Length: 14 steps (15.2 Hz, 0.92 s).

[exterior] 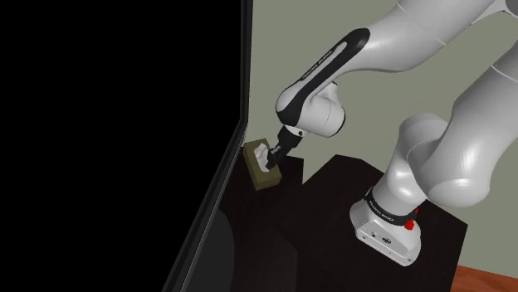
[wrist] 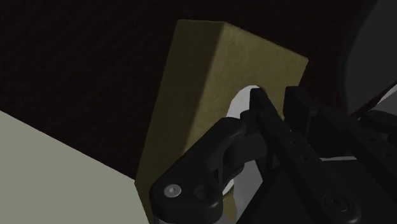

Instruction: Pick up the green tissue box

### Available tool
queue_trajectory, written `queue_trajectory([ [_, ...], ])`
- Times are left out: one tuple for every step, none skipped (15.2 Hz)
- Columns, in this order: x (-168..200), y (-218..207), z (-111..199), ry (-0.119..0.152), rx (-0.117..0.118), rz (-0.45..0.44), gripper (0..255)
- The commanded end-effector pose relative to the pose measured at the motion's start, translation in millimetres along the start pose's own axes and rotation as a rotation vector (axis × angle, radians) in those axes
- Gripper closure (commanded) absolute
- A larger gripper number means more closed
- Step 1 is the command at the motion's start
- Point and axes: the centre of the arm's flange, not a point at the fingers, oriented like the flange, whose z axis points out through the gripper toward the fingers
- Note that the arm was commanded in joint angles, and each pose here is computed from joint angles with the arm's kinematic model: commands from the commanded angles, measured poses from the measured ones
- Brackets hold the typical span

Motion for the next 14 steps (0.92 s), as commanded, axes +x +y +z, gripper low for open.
queue_trajectory([
  [2,-4,-10,0.003,-0.002,-0.001,255],
  [3,-6,-15,0.003,-0.002,-0.001,255],
  [4,-8,-20,0.003,-0.002,-0.001,255],
  [5,-10,-25,0.003,-0.002,-0.001,255],
  [6,-12,-30,0.003,-0.002,-0.001,255],
  [7,-14,-35,0.003,-0.002,-0.001,255],
  [7,-15,-39,0.003,-0.002,-0.001,255],
  [8,-17,-44,0.003,-0.002,-0.001,255],
  [9,-19,-49,0.003,-0.002,-0.001,255],
  [10,-21,-54,0.003,-0.002,-0.001,255],
  [11,-23,-59,0.003,-0.002,-0.001,255],
  [12,-25,-64,0.003,-0.002,-0.001,255],
  [12,-25,-64,0.003,-0.002,-0.001,255],
  [12,-25,-64,0.003,-0.002,-0.001,255],
])
